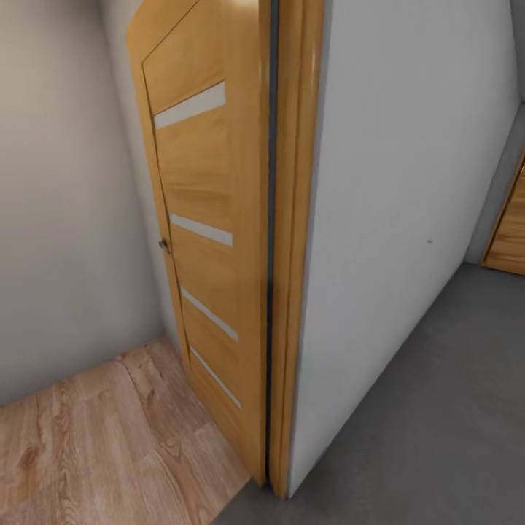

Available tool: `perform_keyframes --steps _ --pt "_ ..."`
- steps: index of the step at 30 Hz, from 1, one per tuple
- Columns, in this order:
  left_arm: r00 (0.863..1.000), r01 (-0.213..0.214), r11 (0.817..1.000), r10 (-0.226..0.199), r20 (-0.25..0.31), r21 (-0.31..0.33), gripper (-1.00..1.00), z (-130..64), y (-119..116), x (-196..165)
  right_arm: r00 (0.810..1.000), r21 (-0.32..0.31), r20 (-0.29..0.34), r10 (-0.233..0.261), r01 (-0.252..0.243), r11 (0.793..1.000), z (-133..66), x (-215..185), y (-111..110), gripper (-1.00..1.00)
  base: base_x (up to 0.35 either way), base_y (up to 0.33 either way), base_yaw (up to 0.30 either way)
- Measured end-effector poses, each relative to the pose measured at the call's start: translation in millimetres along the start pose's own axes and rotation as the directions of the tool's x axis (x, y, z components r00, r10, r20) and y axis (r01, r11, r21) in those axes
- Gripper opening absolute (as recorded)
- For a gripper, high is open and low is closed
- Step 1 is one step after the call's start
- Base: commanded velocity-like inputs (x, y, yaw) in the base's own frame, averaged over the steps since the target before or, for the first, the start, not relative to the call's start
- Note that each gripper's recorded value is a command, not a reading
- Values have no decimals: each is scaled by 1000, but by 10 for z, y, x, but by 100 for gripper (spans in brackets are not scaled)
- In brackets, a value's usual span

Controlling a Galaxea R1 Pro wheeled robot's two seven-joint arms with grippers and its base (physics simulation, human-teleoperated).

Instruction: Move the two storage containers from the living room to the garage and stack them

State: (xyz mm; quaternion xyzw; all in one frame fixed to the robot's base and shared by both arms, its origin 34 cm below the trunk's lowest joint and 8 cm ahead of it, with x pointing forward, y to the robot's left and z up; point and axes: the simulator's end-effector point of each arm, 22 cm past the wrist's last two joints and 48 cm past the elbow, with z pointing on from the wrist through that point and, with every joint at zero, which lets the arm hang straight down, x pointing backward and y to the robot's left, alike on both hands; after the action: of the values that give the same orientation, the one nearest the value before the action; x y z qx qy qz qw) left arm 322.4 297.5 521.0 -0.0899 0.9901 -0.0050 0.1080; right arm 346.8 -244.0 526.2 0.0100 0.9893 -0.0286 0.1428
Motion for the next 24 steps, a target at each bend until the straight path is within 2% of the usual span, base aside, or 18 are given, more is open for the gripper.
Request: perform_keyframes --steps 3,11,24 --pt "1000 0 1000 0 0 0 100 0 0 0 1000 0 0 0 0 1000 0 -1 1 100 255 0 228" --pt "1000 3 1000 -3 0 -5 100 1 11 -2 1000 2 0 3 -3 1000 2 -3 -12 100 95 0 34" --pt "1000 0 1000 0 0 -5 100 0 10 0 1000 2 -1 9 -9 1000 1 3 -15 100 302 0 1"
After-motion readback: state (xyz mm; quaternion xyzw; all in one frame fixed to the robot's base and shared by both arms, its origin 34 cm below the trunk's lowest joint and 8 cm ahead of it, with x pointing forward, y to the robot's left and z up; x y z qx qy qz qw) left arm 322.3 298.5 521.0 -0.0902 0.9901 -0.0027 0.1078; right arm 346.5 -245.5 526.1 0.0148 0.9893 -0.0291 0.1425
